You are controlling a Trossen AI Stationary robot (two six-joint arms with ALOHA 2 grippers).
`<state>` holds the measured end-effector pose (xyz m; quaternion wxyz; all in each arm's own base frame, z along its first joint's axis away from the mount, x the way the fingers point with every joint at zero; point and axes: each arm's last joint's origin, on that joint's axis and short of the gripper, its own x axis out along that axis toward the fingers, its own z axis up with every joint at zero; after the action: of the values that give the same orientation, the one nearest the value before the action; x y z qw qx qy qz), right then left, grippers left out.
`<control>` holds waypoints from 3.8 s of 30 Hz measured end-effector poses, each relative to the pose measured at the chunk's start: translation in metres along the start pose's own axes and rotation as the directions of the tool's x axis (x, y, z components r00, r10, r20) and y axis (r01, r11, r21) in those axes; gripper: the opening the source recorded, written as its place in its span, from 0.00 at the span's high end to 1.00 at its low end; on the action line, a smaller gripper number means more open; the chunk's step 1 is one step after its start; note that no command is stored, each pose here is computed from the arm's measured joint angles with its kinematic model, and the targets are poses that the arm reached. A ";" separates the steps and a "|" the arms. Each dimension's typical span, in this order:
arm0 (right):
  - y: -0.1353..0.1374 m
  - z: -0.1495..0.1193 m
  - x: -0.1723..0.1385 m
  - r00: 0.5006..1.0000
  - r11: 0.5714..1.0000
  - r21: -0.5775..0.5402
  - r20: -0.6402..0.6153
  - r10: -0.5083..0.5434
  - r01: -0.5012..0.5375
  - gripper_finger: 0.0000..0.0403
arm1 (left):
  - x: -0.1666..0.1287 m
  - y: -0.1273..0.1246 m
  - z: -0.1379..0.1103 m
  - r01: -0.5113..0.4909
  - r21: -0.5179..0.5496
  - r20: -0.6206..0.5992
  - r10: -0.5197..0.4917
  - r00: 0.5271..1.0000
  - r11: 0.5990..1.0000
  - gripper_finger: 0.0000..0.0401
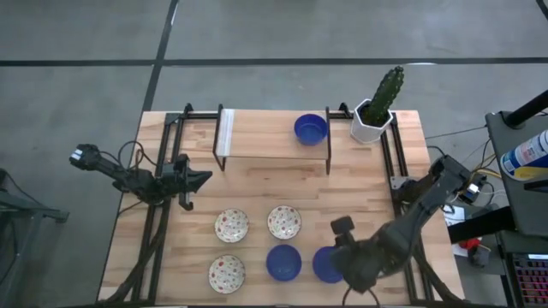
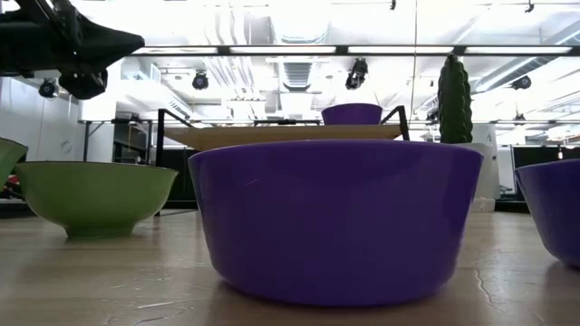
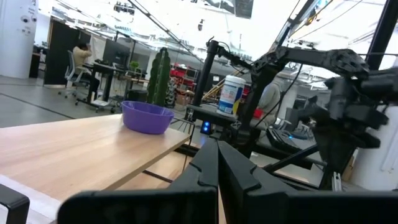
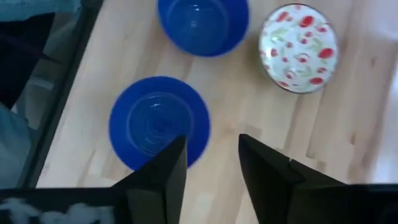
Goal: Pick & Place Mini bowls
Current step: Stack the right blue bowl on top of the other blue bowl on the shelf
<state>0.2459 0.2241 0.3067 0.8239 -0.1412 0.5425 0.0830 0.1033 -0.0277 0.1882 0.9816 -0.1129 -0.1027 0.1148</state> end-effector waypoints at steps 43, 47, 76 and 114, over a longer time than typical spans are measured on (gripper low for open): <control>0.082 -0.006 0.109 0.969 0.994 0.062 -0.223 0.105 -0.093 0.68 | 0.000 0.000 -0.001 -0.001 0.010 -0.012 0.001 1.000 1.000 1.00; 0.083 -0.006 0.110 0.973 0.994 0.063 -0.206 0.105 -0.094 0.69 | 0.000 0.000 -0.001 -0.001 0.010 -0.012 0.001 1.000 1.000 1.00; 0.080 -0.020 0.126 0.972 0.995 0.085 -0.228 0.064 -0.046 0.90 | 0.000 0.000 -0.001 -0.001 0.010 -0.012 0.001 1.000 1.000 1.00; -0.024 0.006 0.001 0.999 0.996 0.075 0.001 -0.050 0.050 0.98 | 0.000 0.000 -0.001 -0.001 0.010 -0.012 0.001 1.000 1.000 1.00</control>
<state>0.2583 0.2032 0.3113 0.8312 -0.1236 0.5403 0.0421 0.1036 -0.0279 0.1868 0.9827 -0.1087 -0.0960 0.1150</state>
